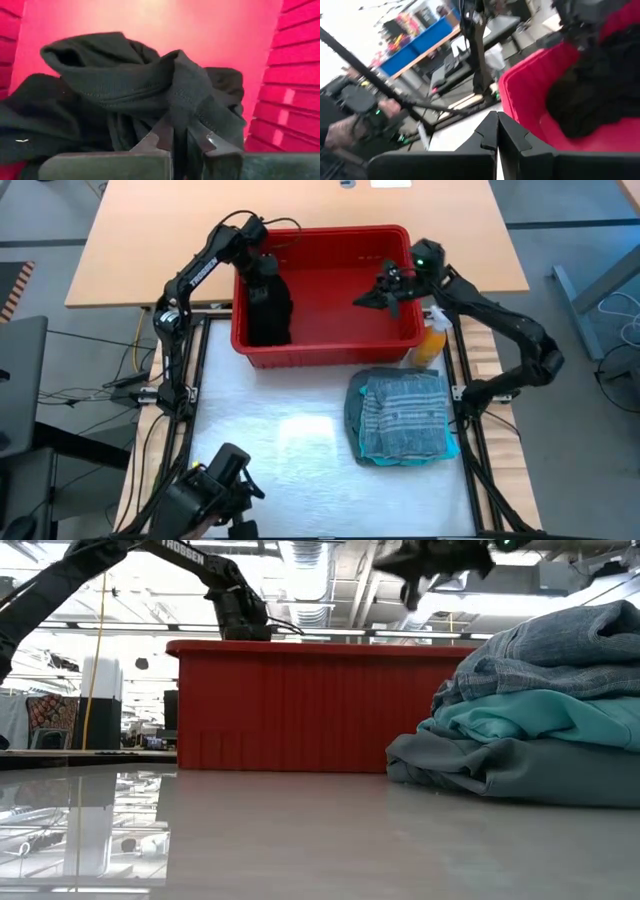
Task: Fold Laundry from Bin
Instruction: Remove the black shirt from the red laundry bin
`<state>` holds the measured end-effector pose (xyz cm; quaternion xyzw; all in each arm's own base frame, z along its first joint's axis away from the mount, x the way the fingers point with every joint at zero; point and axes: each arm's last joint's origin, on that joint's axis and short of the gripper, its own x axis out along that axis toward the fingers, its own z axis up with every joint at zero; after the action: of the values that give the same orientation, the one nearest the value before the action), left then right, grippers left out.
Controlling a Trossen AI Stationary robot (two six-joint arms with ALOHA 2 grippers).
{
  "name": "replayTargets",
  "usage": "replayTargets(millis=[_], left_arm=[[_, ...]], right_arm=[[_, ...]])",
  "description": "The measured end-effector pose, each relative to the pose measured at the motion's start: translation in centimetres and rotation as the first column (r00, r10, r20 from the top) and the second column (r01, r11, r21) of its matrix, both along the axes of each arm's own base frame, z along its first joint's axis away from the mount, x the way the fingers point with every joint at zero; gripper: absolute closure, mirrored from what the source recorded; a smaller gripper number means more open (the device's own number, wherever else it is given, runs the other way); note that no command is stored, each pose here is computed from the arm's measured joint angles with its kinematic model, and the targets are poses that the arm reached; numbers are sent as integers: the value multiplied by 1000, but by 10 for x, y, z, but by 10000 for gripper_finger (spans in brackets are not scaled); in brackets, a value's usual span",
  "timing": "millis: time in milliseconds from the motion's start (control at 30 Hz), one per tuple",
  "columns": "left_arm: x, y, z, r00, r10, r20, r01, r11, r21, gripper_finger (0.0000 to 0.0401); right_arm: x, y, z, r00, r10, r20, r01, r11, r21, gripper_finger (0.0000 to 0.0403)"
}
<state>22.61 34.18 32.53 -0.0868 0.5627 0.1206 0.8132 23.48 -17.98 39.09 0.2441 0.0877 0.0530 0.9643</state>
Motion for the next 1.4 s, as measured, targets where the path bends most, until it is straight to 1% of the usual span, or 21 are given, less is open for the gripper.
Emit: replayTargets(millis=[100,167,233,300,367,433,500,567,633,700,733,767,833,967,1033,1067,1133,1200,1267,1333,1400], left_arm=[[-2,-12,21,997,-41,68,39,998,40,399],[-6,-27,50,988,-88,131,70,988,138,400],[-11,-43,83,971,-125,204,68,961,268,401],[-19,-62,117,934,-163,317,31,923,385,401],[-31,-89,153,854,-240,461,11,895,445,401],[-48,-126,187,704,-378,601,65,877,475,401],[-66,-168,216,480,-539,692,194,835,515,401],[-83,-210,236,244,-651,719,339,752,565,401],[-98,-249,251,34,-702,711,458,643,613,401],[-113,-283,260,-94,-710,698,524,561,641,401],[-118,-297,262,-126,-703,700,542,542,642,401],[-122,-309,263,-140,-689,711,557,539,632,401],[-124,-327,265,-120,-642,757,584,572,577,401],[-100,-350,258,11,-520,854,612,679,406,401],[-76,-366,251,57,-446,893,625,714,316,401],[-65,-375,246,76,-417,906,641,716,276,401],[-42,-398,235,93,-386,918,701,680,215,401],[-28,-423,231,72,-345,936,757,629,174,401],[-24,-449,227,65,-331,942,800,581,149,401],[-24,-474,224,29,-346,938,817,549,177,401],[-26,-499,218,28,-365,931,843,509,174,401]], right_arm=[[-4,25,17,998,-61,26,62,998,-19,376],[-6,46,27,994,-102,48,104,994,-43,376],[-9,66,36,988,-139,69,143,987,-67,376],[-10,85,43,983,-157,94,165,983,-83,376],[-11,101,46,982,-163,95,172,981,-89,376],[-12,115,48,983,-158,94,167,982,-92,376],[-12,128,48,987,-141,80,148,984,-96,376],[-11,138,47,991,-114,69,122,985,-118,376],[-10,148,47,994,-78,74,88,984,-152,376],[-9,158,47,997,-31,73,44,984,-175,376],[-9,162,47,997,-5,72,18,983,-185,376],[-10,166,47,998,23,65,-10,982,-190,376],[-14,176,46,996,73,48,-63,980,-187,376],[-17,199,42,984,177,2,-174,970,-169,376],[-16,215,39,969,247,-22,-248,954,-167,376],[-16,224,38,960,280,-27,-280,945,-171,376],[-14,241,34,948,316,-43,-318,932,-171,376],[-13,258,31,949,310,-61,-316,936,-155,376],[-12,275,26,952,291,-92,-302,942,-147,376],[-11,292,19,960,251,-125,-267,954,-139,376],[-8,308,11,974,173,-146,-191,974,-123,376]])
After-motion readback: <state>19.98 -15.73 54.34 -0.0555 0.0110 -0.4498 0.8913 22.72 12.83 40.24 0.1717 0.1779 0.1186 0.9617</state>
